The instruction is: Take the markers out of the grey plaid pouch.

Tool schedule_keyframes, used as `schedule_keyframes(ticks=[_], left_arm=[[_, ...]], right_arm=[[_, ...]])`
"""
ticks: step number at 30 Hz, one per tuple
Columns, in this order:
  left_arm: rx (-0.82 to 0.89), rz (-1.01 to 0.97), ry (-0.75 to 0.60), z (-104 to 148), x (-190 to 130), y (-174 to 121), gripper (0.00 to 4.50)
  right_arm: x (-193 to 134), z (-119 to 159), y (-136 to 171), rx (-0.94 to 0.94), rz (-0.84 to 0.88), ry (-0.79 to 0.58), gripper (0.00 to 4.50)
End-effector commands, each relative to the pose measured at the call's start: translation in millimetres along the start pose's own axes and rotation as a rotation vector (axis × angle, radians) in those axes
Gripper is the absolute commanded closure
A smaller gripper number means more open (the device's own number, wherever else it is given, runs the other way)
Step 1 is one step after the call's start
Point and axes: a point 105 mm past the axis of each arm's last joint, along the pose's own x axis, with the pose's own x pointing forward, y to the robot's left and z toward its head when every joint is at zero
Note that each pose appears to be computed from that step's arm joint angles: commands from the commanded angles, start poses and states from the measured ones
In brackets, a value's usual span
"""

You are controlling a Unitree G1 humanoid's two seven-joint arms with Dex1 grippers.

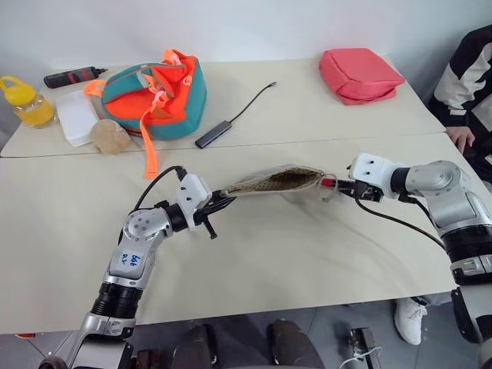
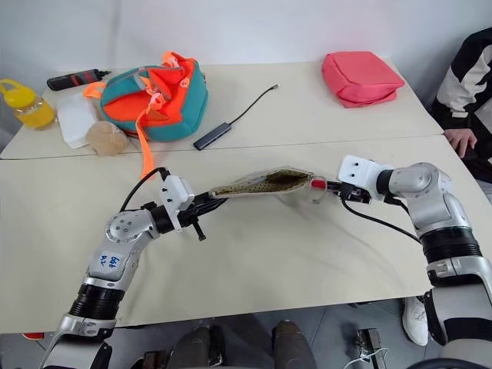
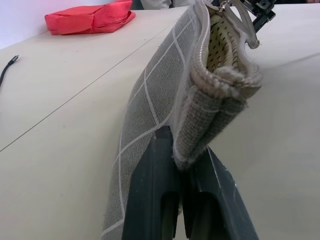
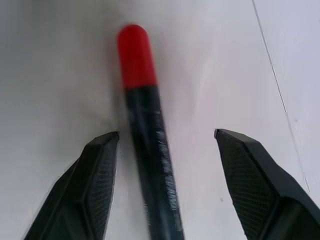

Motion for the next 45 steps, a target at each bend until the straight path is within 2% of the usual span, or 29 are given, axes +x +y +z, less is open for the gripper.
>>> schedule_keyframes(ticks=[1,7,8,11,14,17,18,23,27,30,33,38,40,42,45], left_arm=[[0.043,-0.019,-0.054,16.2,2.4,-3.7,4.50],[0.031,-0.019,-0.061,17.2,4.3,-3.1,4.50],[0.030,-0.019,-0.061,17.0,5.1,-2.8,4.50],[0.014,-0.007,-0.074,19.1,8.2,-0.4,4.50],[0.003,0.001,-0.090,22.8,10.3,1.1,4.50],[0.013,-0.001,-0.088,24.1,10.9,1.7,4.50],[0.015,-0.005,-0.085,23.8,10.5,1.9,4.50],[0.003,-0.030,-0.081,23.8,9.2,0.3,4.50],[-0.087,-0.064,-0.109,29.1,9.7,-5.8,4.50],[-0.164,-0.154,-0.091,30.9,8.5,-19.1,4.50],[-0.217,-0.225,-0.074,33.3,6.9,-28.3,4.50],[-0.461,-0.281,-0.140,49.4,4.8,-31.7,4.50],[-0.482,-0.303,-0.097,43.0,3.2,-37.2,4.50],[-0.498,-0.317,-0.036,30.8,2.6,-44.5,4.50],[-0.395,-0.274,0.044,9.9,6.4,-47.2,4.50]], right_arm=[[-34.5,49.0,-21.1,-0.016,-0.007,-0.170,1.30],[-59.4,104.3,-28.3,-0.006,0.022,-0.357,1.30],[-58.5,112.7,-31.6,0.002,-0.007,-0.400,1.47],[-53.4,138.7,-21.0,0.043,0.022,-0.539,2.21],[-42.9,152.2,12.3,0.046,0.151,-0.579,3.26],[-30.8,156.1,35.3,0.039,0.210,-0.573,4.36],[-25.7,156.4,41.5,0.030,0.217,-0.569,4.46],[-11.6,162.1,42.9,-0.013,0.169,-0.577,4.46],[-2.7,138.3,42.9,-0.138,0.162,-0.434,4.46],[-9.5,124.1,42.2,-0.202,0.222,-0.324,4.46],[-19.2,129.3,42.3,-0.186,0.301,-0.290,4.46],[-33.9,150.9,47.5,-0.182,0.418,-0.278,4.46],[-32.5,157.8,51.9,-0.158,0.456,-0.294,4.46],[-22.6,153.2,54.2,-0.163,0.455,-0.268,4.46],[0.4,122.1,61.3,-0.174,0.446,-0.137,4.46]])
